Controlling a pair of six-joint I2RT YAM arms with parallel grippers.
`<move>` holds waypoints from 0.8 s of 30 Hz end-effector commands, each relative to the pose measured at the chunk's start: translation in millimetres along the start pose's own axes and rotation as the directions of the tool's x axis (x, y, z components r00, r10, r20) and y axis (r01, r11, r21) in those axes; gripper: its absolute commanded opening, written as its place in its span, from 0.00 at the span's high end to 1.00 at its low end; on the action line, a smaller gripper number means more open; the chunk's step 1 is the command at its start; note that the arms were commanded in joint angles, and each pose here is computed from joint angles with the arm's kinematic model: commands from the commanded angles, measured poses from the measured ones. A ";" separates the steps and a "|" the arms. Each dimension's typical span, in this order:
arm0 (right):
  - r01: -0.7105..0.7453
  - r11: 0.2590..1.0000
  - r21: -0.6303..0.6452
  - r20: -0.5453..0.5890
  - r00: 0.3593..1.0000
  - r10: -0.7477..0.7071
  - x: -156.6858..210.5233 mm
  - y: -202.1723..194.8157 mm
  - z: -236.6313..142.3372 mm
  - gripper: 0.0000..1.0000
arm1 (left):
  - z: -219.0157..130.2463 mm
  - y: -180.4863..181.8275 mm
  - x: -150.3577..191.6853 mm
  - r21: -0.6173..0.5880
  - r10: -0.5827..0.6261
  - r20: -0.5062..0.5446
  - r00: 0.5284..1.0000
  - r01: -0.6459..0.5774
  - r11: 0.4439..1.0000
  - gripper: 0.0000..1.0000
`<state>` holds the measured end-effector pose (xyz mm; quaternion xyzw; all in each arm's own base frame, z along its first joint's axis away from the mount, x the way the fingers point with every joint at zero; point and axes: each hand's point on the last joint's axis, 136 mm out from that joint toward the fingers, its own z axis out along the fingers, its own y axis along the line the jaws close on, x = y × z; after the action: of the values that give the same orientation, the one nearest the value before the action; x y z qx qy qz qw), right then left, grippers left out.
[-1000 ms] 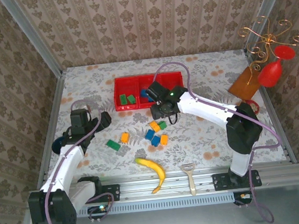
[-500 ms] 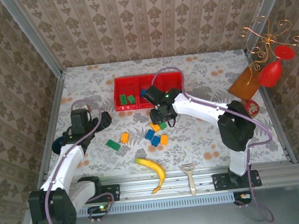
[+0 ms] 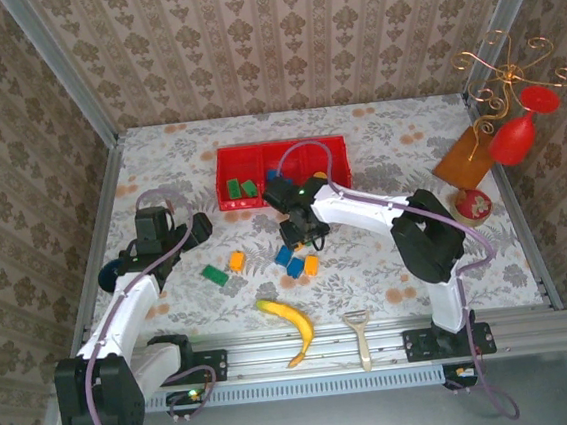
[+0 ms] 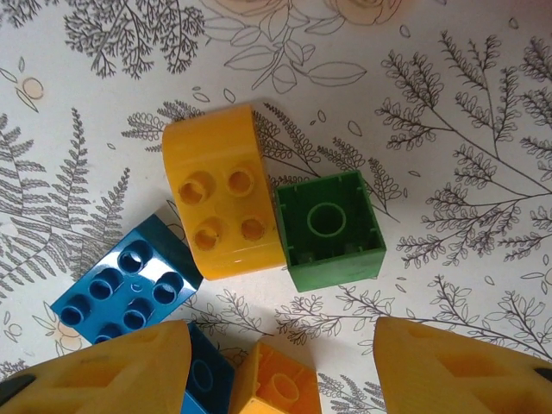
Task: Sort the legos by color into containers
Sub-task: Pick up the lego from the center of the table.
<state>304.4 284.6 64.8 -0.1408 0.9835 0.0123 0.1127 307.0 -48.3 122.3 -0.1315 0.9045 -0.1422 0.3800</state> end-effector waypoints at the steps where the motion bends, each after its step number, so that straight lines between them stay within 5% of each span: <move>1: 0.015 1.000 0.001 -0.037 0.999 -0.015 4.5 3.4 1.3 0.41 | 2.3 3.3 1.6 -0.002 -0.024 0.002 1.000 0.024 1.000 0.00; 24: 0.050 0.998 -0.023 -0.018 0.999 -0.050 -12.9 18.8 4.0 0.47 | 4.4 1.8 0.3 0.008 -0.040 -0.001 0.999 0.040 0.999 0.00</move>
<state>316.5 304.3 63.7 -0.1516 0.9816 0.0259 0.1134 310.5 -47.3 121.4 -0.1356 0.9028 -0.1442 0.3818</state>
